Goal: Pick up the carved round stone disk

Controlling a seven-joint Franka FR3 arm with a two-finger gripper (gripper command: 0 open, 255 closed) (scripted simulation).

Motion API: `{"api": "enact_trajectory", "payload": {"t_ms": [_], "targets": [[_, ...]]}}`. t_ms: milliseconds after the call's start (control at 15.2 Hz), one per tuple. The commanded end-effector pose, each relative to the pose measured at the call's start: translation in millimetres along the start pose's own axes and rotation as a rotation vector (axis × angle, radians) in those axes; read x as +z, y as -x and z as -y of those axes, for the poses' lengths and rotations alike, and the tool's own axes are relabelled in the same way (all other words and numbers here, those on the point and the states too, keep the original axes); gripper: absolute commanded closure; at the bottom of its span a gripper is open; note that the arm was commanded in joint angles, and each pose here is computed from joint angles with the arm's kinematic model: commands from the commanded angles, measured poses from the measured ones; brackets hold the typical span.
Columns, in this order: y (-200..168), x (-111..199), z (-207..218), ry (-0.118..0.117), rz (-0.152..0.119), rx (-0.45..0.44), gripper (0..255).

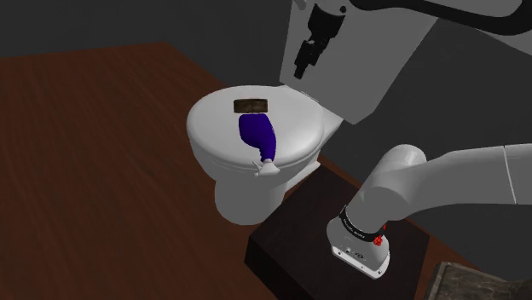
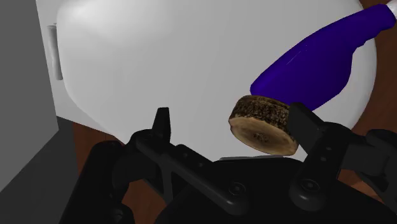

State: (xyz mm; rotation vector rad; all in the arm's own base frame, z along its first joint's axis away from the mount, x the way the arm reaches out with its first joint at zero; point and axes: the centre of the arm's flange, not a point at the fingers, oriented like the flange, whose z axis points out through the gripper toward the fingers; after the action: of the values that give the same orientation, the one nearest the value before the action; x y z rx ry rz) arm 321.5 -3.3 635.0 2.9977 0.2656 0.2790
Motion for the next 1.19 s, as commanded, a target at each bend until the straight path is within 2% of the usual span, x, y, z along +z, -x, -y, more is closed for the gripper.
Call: {"api": "enact_trajectory", "payload": {"t_ms": [0,462,990,1122], "targets": [[0,0,0,0.0,0.0,0.0,0],[-65,35,105,0.274,0.036,-0.098,0],[-124,110,213,0.583,0.077,-0.21,0],[-122,120,214,0.583,0.077,-0.21,0]]}}
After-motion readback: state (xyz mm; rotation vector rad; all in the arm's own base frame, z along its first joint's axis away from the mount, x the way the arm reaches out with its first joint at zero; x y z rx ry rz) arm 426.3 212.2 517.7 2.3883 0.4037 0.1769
